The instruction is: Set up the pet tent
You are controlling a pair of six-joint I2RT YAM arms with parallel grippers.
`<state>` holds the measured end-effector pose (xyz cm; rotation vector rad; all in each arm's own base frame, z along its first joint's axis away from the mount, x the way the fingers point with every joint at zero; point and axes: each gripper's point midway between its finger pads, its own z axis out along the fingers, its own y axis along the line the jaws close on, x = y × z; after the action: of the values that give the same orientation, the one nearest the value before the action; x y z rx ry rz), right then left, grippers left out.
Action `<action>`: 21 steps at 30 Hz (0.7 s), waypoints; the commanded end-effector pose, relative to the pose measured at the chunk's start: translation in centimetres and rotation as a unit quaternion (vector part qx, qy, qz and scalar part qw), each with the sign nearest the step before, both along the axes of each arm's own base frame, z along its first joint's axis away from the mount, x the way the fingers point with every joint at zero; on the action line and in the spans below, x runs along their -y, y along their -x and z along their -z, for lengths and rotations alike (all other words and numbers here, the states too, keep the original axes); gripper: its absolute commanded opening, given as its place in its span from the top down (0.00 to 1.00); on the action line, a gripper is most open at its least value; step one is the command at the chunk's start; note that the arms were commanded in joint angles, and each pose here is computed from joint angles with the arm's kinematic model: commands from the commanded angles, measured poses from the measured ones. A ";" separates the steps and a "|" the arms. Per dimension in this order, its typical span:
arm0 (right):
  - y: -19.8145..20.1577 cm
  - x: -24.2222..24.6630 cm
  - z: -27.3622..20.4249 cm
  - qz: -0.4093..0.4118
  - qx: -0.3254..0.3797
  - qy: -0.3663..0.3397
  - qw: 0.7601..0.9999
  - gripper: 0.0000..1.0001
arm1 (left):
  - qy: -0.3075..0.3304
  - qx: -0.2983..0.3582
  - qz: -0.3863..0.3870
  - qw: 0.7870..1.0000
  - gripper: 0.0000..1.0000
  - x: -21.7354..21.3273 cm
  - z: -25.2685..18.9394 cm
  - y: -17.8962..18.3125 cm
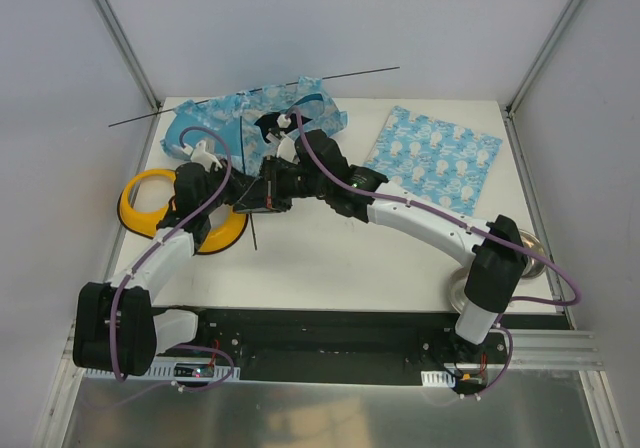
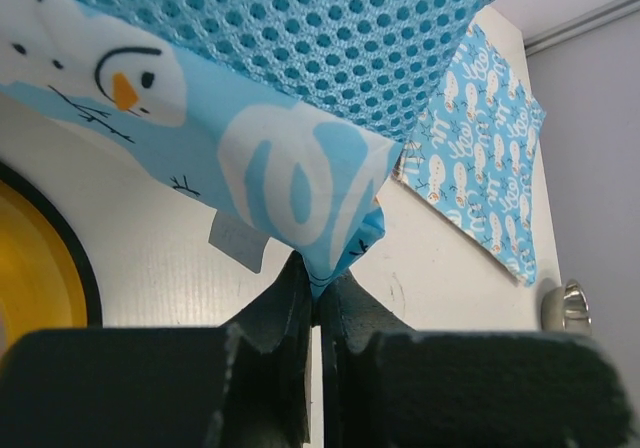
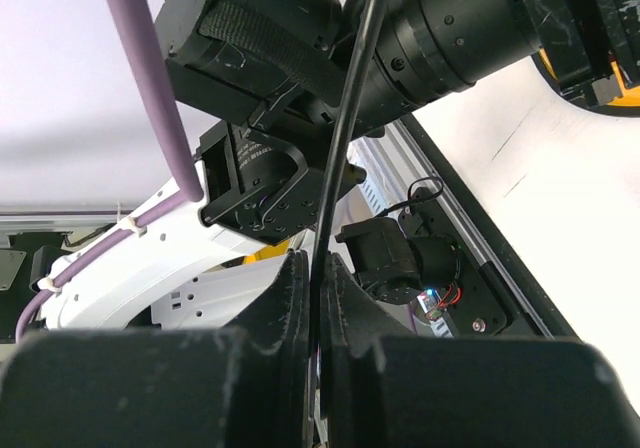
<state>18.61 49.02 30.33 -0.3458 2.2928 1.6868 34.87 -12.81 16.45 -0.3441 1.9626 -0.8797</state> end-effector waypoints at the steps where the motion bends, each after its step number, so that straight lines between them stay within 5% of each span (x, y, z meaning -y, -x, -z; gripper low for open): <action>1: -2.5 -0.4 -3.3 0.033 0.086 -0.055 0.994 1.00 | -0.022 0.053 0.011 0.998 1.00 -0.3 -3.4 -0.5; 21: -15.7 2.0 -6.0 0.237 0.119 -0.142 0.954 1.00 | -0.077 0.118 0.151 0.978 1.00 1.9 -5.1 4.3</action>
<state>26.62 49.46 31.52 -0.1212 2.0355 1.6452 31.99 -14.21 21.27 0.0126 1.8925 -0.8931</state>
